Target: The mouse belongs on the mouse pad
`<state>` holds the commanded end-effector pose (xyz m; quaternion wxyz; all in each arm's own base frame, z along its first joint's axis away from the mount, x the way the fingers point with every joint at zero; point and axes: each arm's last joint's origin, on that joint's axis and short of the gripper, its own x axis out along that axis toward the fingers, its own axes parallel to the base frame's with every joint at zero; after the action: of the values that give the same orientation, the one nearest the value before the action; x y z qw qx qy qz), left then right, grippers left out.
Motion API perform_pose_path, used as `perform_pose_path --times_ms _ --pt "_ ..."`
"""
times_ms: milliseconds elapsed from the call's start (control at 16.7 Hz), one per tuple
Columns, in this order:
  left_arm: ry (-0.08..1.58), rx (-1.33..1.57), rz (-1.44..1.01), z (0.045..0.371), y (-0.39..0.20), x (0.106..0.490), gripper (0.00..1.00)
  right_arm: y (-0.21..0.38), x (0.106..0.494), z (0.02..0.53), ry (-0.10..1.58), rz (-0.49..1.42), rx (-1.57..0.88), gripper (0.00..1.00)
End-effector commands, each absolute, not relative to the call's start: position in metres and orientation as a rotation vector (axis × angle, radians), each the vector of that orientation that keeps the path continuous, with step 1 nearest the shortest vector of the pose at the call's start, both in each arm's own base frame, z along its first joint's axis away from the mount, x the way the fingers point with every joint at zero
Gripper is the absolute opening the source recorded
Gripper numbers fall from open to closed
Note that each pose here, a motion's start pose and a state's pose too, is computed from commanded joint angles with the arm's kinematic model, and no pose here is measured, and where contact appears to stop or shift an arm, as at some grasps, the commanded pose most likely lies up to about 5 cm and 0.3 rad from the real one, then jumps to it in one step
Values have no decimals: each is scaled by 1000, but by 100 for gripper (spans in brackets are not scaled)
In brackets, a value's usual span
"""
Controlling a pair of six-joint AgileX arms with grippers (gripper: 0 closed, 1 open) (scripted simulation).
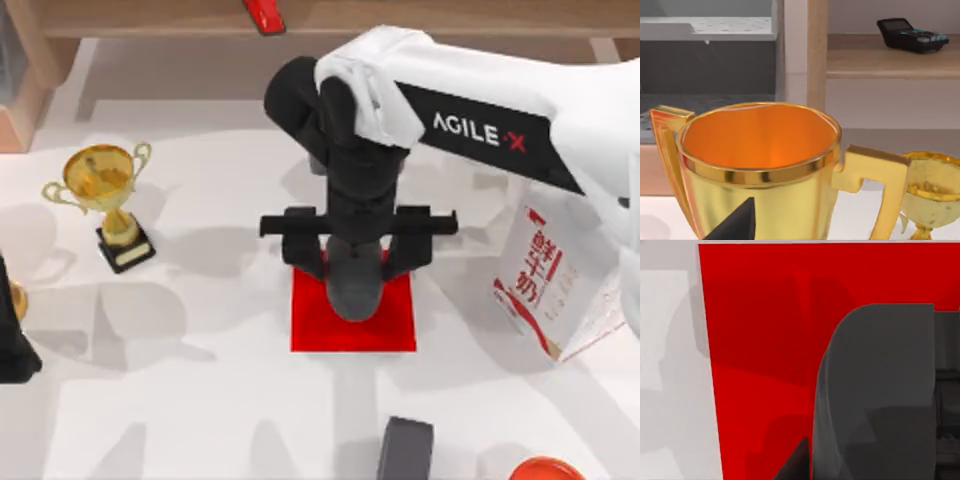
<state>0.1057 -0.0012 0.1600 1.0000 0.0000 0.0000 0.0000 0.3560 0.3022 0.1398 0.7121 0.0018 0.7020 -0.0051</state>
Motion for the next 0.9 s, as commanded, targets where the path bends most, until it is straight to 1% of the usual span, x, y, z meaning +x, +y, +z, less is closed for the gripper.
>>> perform_pose_path --times_ms 180,900 --pt "0 0 0 160 -1 106 100 302 356 140 1557 -11 4 0" --pt "0 0 0 160 -1 106 100 302 356 140 1557 -11 4 90"
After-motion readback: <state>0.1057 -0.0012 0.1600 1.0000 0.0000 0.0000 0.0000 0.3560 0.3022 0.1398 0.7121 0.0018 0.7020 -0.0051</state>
